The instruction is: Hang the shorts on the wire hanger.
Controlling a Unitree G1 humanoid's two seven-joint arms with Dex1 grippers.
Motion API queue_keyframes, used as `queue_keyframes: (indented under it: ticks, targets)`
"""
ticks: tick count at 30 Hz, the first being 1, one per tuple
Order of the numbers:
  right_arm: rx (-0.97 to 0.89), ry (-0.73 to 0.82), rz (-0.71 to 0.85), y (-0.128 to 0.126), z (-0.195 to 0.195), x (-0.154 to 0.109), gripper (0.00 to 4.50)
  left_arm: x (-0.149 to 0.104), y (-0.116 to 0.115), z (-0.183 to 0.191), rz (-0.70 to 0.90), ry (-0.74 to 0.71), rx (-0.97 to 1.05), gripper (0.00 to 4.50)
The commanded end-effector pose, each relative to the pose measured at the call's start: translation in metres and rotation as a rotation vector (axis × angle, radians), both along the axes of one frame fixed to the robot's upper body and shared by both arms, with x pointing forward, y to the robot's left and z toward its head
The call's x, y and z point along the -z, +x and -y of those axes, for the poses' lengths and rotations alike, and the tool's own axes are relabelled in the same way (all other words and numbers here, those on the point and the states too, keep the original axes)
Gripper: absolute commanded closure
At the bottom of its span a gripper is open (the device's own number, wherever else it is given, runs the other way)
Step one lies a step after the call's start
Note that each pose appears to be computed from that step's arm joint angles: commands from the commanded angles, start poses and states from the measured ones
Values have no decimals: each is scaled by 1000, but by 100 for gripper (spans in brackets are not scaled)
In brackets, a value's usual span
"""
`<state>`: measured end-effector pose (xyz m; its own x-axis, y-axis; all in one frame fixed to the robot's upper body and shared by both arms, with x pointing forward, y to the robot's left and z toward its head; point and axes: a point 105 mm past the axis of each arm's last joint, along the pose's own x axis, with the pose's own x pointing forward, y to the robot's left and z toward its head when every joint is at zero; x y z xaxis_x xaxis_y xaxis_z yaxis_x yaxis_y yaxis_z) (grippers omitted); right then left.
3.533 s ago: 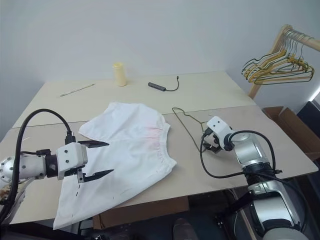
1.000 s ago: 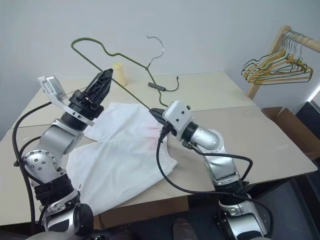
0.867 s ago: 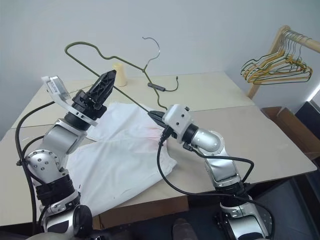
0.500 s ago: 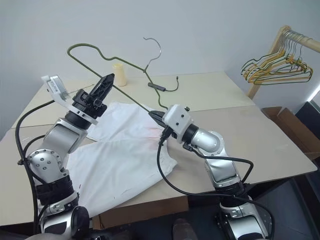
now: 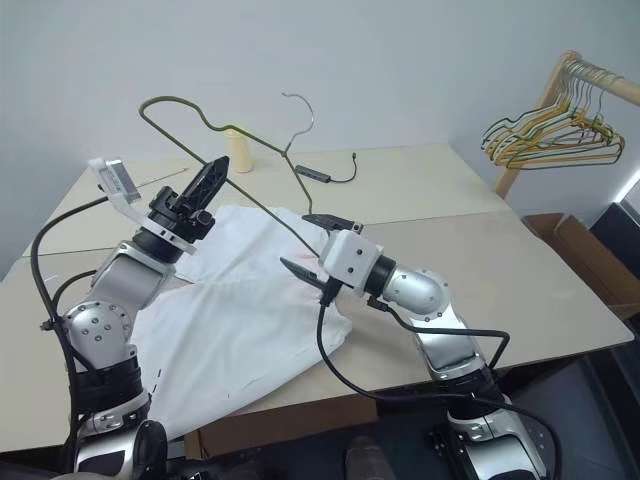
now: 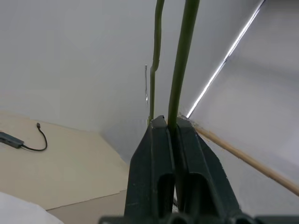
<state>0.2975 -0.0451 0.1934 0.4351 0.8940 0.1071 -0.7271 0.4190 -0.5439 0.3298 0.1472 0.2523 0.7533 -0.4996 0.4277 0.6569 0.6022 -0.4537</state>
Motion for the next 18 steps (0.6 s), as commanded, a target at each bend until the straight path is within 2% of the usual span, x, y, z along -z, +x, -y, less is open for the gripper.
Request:
queue_keyframes:
  ticks: [1, 5, 9, 13, 18]
  targets:
    - [-140, 46, -249, -12, 25, -13, 1, -16, -13, -3, 133, 69, 36, 450]
    - [-255, -3, -492, -17, 56, -13, 1, -32, -47, -11, 304, 114, 225, 450]
    - [-304, -126, -727, -18, 76, 0, 1, -44, -83, -19, 468, 141, 438, 450]
    - [-370, -104, -918, -13, 75, -1, 1, -55, -92, -29, 548, 115, 517, 450]
    - [-400, -137, -919, -13, 53, 1, 1, -58, -90, -25, 587, 105, 518, 450]
